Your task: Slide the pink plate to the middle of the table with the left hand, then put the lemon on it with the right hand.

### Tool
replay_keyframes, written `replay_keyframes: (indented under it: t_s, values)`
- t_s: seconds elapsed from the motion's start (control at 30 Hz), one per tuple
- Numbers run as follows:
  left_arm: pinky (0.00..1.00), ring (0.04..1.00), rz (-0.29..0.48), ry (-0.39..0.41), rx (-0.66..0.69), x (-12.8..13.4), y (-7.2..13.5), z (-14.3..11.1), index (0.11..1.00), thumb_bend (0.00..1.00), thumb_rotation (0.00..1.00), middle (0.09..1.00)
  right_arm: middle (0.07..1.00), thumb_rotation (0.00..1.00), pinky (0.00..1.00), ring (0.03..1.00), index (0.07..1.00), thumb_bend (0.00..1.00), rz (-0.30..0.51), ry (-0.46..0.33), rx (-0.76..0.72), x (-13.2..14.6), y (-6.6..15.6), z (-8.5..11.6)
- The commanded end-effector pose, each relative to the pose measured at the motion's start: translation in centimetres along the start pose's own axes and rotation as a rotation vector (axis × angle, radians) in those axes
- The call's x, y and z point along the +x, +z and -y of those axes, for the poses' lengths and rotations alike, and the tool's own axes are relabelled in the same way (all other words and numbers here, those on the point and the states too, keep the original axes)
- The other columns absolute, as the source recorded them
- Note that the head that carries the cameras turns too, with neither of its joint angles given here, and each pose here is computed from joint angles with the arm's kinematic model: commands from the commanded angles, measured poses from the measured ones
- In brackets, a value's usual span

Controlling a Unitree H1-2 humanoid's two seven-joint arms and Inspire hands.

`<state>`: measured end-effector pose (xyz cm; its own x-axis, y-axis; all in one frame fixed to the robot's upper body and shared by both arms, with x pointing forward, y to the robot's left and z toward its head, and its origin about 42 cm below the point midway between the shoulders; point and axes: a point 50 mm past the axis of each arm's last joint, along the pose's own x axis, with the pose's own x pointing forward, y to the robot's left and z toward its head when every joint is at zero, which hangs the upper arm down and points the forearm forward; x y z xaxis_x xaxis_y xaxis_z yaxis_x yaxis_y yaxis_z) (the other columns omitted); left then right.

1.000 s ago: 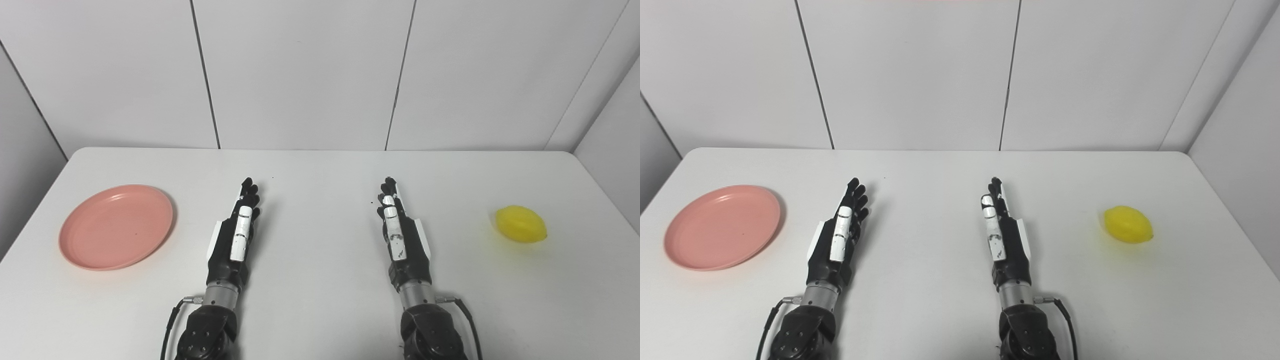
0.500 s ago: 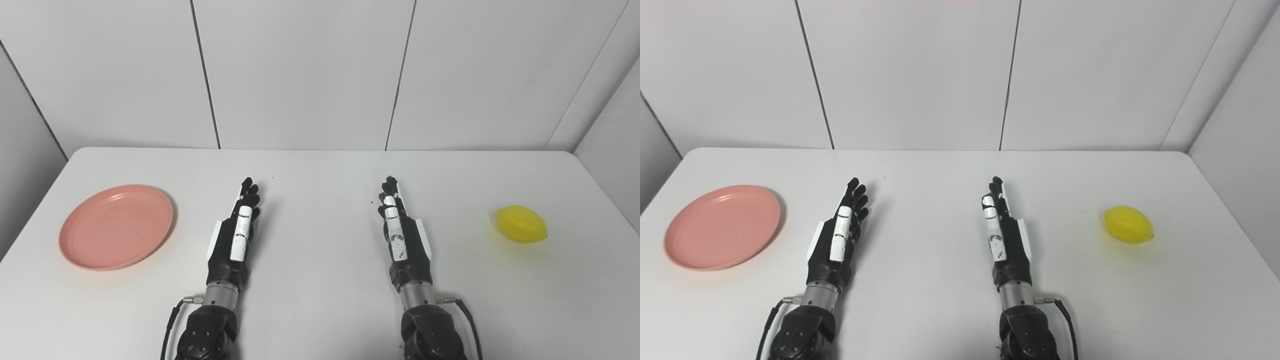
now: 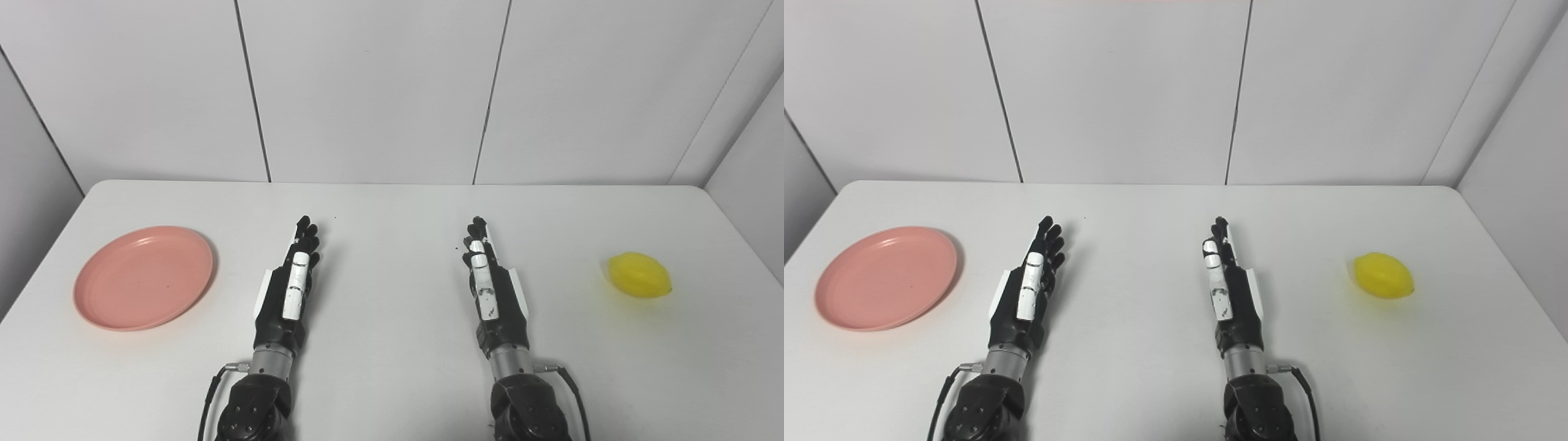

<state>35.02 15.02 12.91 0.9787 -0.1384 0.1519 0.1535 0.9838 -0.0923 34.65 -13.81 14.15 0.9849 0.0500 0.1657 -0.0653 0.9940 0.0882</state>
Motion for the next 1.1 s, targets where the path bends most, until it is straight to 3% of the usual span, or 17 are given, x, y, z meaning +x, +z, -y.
replay_keyframes:
  t_s: [0.0,1.07]
  values:
    - [0.99,0.986,0.039,-0.011,0.012,0.32,0.47,0.47,0.966,0.59,1.0,0.98,1.0,0.99,1.0,1.0,1.0,0.75,0.092,0.009,0.01,0.79,1.62,-0.35]
    - [1.0,0.987,0.035,-0.007,0.032,0.43,0.49,0.51,0.961,0.58,1.0,0.977,1.0,0.99,1.0,1.0,1.0,0.76,0.079,0.012,0.013,0.73,1.55,-0.26]
